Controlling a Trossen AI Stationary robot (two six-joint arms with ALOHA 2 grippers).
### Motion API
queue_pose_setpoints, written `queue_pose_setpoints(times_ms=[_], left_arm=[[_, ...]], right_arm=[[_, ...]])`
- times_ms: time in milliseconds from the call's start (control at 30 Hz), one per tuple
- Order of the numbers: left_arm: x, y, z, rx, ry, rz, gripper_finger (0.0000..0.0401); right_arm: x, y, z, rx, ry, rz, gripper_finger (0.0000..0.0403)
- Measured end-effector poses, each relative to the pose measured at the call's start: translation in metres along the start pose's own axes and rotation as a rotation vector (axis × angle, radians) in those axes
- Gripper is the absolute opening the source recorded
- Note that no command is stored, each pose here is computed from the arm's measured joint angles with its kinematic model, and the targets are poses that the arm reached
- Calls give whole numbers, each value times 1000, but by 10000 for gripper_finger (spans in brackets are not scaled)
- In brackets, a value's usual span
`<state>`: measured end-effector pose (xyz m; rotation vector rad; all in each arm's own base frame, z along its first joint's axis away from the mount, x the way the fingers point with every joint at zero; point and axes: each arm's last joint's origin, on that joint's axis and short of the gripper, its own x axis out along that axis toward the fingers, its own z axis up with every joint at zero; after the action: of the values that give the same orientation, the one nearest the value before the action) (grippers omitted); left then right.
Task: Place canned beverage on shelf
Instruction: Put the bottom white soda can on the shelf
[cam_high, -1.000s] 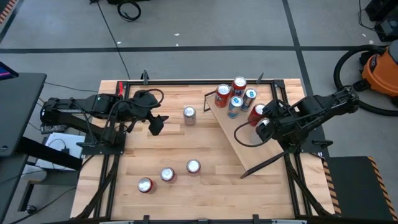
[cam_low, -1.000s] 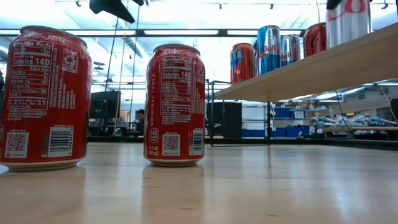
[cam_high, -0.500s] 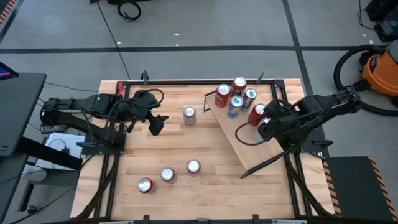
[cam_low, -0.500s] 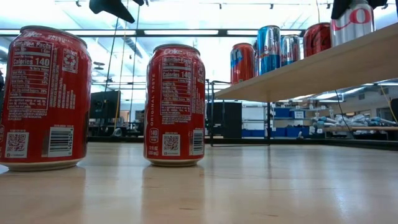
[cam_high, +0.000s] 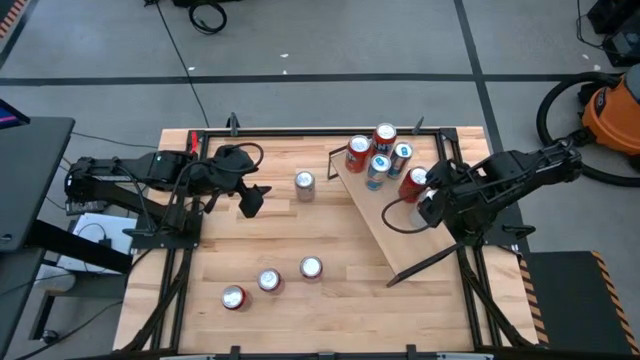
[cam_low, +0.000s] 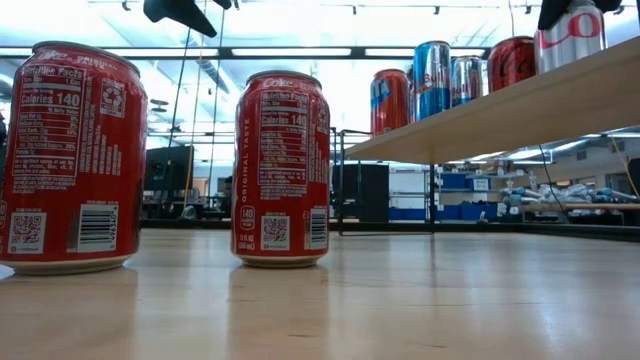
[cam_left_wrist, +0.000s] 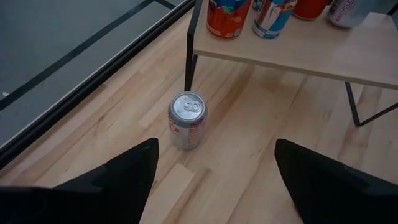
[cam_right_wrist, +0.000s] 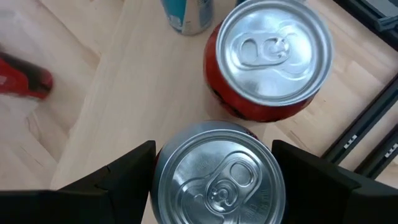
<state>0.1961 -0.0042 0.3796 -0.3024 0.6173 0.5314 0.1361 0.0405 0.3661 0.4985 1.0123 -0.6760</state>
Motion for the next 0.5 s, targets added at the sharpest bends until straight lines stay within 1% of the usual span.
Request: queue_pose_setpoints(times_ms=[267, 500], left_arm=[[0, 0, 0, 0, 0, 0, 331], [0, 0, 0, 0, 0, 0, 331]], right_arm=[[1, 1, 0, -65, 34, 12, 313], [1, 1, 1, -65, 57, 21, 341]])
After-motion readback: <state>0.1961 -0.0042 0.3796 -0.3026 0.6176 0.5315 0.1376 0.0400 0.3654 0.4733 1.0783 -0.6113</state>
